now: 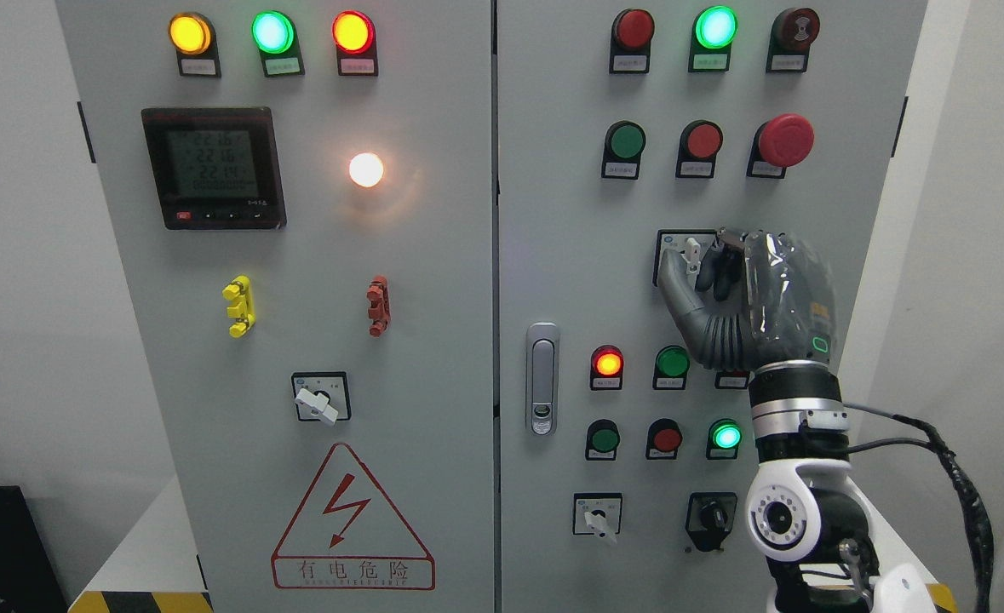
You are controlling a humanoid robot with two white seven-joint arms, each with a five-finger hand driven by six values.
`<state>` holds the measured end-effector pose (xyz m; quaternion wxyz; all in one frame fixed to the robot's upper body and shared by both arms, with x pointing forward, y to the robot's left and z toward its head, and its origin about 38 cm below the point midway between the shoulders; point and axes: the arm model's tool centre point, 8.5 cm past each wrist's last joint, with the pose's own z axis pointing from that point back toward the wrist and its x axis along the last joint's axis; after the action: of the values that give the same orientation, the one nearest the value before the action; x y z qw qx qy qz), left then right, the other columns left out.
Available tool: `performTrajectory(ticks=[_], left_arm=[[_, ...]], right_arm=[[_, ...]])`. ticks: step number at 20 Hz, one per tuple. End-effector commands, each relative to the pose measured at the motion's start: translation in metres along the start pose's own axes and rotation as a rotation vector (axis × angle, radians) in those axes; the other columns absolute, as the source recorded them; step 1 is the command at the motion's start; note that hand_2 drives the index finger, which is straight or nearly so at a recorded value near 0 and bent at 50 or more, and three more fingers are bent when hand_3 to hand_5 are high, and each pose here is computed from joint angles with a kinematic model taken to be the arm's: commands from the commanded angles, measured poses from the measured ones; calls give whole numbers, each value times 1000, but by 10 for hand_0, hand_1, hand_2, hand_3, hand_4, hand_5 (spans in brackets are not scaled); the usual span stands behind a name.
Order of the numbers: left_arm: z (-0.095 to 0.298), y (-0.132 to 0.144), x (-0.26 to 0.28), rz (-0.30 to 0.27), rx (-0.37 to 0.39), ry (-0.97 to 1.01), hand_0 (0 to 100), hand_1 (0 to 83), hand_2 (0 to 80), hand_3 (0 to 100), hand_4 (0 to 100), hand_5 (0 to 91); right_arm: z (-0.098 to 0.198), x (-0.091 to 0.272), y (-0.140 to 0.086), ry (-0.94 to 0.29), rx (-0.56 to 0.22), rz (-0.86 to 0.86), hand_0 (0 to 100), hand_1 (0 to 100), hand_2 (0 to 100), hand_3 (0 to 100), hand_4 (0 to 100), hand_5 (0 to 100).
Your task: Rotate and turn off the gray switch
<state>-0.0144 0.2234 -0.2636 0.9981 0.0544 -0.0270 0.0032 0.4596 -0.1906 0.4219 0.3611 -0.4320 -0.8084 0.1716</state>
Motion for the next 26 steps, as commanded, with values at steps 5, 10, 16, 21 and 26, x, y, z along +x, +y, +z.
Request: performTrajectory(ticks=[5,10,16,21,26], left_arm=[[1,0,-8,22,0,26,120,389,0,0,0,0],[1,0,-8,22,2,26,120,389,0,0,0,0],[1,0,-8,22,0,26,120,389,0,0,0,0],[1,0,-8,22,0,26,120,389,0,0,0,0],[1,0,-8,22,0,26,120,389,0,0,0,0]], right_arm=[[2,-2,0,3,-1,-2,541,368,744,962,802,976],[1,-2,-3,2,-8,-3,541,368,743,963,803,976],[1,-2,-8,-9,-22,5,543,368,741,964,804,976],[0,-3,-11,-9,-31,9,545,371,741,965,805,976],[0,-4,-14,-9,-38,9,546,377,741,965,806,976]])
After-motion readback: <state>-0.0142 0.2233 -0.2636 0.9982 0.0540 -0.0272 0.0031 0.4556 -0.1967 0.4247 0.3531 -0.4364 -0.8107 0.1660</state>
